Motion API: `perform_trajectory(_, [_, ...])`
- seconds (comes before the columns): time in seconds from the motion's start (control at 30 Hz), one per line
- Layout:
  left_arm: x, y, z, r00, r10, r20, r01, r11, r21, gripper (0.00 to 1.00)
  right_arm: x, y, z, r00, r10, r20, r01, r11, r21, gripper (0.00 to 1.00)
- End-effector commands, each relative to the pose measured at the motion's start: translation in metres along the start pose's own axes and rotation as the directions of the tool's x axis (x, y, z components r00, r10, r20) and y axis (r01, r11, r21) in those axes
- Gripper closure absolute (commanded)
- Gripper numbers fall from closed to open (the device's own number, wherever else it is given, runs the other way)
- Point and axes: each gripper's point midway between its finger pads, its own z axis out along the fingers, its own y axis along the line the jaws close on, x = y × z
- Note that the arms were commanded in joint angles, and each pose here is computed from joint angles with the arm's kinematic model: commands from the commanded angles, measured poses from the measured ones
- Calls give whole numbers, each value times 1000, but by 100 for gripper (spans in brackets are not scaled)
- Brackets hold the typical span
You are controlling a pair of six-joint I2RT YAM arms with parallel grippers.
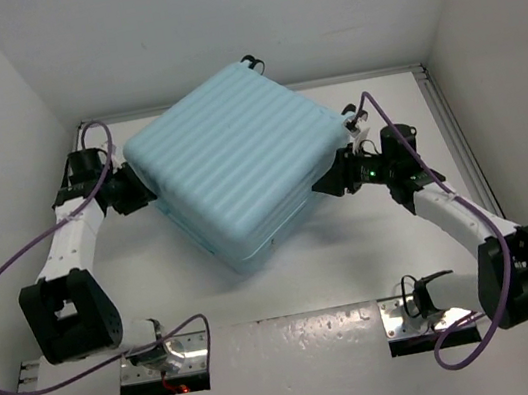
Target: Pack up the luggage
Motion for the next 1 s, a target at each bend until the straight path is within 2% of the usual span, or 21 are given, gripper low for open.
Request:
perform_trajectory(0.0, [-28, -43, -22, 991, 27, 134, -44, 991, 125, 58, -17, 9, -3, 996, -82, 44, 83, 996, -28, 57])
perform_trajectory(0.07, [1, -31, -28, 995, 34, 98, -43, 995, 85, 47, -19, 8, -5, 995, -82, 49, 84, 996, -22, 57])
perform_trajectory(0.1, [13, -30, -29, 996, 37, 79, -44, 995, 85, 46, -20, 5, -7, 995, -83, 53, 84, 996, -16, 57])
perform_trajectory(0.17, [39, -21, -26, 999, 10, 48, -13, 998, 64, 46, -24, 4, -9, 994, -77, 71, 77, 997, -7, 57])
perform_trajectory(0.23, [57, -19, -21, 1000, -21, 5, 21, 998, 64, 46, -34, -1, -17, 990, -46, 134, 43, 999, 21, 57])
perform_trajectory(0.33, [81, -20, -12, 992, -108, -67, 114, 989, 93, 47, -62, -3, -30, 968, -83, 236, 70, 996, 63, 59])
perform_trajectory(0.43, [87, -26, -8, 983, -180, -48, 185, 974, 128, 49, -91, -6, -48, 940, -133, 315, 97, 987, 127, 60])
perform_trajectory(0.57, [95, -34, -1, 972, -229, -46, 233, 959, 160, 51, -108, -18, -67, 933, -126, 338, 67, 981, 180, 60])
perform_trajectory(0.73, [88, -44, 14, 961, -277, -21, 275, 942, 192, 51, -90, -30, -78, 949, -74, 308, 9, 979, 206, 60])
perform_trajectory(0.83, [98, -44, 27, 959, -280, -53, 284, 945, 159, 51, -80, -36, -80, 955, -88, 282, 25, 975, 222, 60])
perform_trajectory(0.9, [99, -43, 33, 951, -303, -58, 308, 942, 132, 54, -76, -40, -81, 960, -84, 266, 19, 971, 238, 60])
perform_trajectory(0.97, [104, -30, 42, 948, -317, -43, 319, 946, 65, 64, -74, -48, -85, 961, -66, 269, -7, 965, 261, 60])
